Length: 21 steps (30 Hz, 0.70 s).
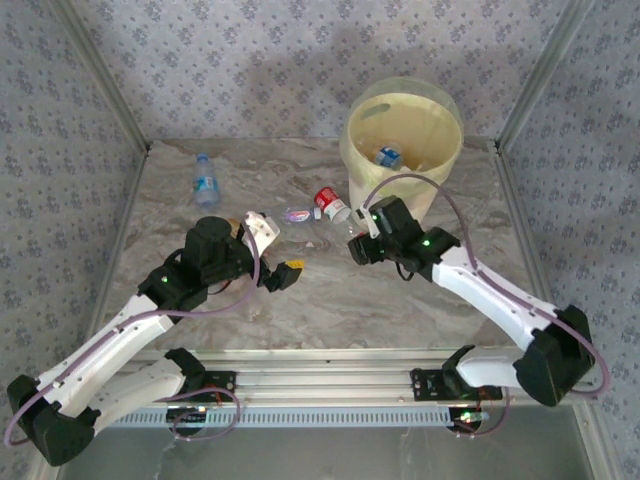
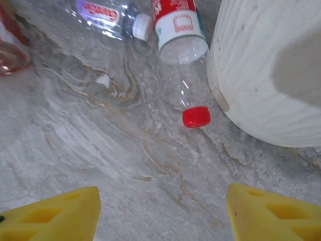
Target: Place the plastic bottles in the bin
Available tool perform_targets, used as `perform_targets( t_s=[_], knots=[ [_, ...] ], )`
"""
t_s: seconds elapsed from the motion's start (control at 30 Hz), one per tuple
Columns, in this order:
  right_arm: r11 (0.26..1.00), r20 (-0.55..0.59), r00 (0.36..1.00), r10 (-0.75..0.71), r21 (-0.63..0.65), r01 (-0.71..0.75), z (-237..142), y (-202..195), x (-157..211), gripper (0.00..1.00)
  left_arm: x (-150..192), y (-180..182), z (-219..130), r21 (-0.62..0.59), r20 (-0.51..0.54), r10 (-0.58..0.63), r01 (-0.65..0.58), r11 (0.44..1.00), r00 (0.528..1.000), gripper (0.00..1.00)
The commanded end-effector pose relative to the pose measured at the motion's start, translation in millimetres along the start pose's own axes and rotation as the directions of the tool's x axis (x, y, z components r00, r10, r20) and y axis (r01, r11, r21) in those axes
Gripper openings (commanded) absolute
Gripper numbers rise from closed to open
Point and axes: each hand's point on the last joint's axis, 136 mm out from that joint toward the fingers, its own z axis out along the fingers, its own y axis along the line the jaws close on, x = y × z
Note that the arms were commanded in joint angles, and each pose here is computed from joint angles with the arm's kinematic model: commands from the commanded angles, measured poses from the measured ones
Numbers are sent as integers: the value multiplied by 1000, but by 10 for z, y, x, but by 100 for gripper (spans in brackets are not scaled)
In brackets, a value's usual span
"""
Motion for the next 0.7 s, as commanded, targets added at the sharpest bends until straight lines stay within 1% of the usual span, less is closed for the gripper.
perform_targets(
  t_s=[0.0, 0.17, 0.3, 0.57, 0.67],
  knots=[
    [998, -17, 1000, 15, 54, -14, 234, -53, 34, 68, -165, -67, -51, 30, 34, 20, -21, 999, 999, 100],
    [992, -83, 996, -24, 123, 34, 573, -110, 126, 63, -171, -67, -58, 29, 36, 20, -21, 999, 999, 100],
    [979, -101, 993, -56, 189, 75, 771, -197, 144, 59, -174, -67, -58, 30, 37, 19, -20, 999, 999, 100],
    [949, -200, 971, -134, 256, 184, 1139, -281, 195, 59, -180, -65, -64, 28, 38, 19, -20, 999, 999, 100],
    [939, -212, 966, -150, 276, 206, 1218, -306, 172, 59, -177, -65, -69, 27, 37, 21, -22, 999, 999, 100]
  ],
)
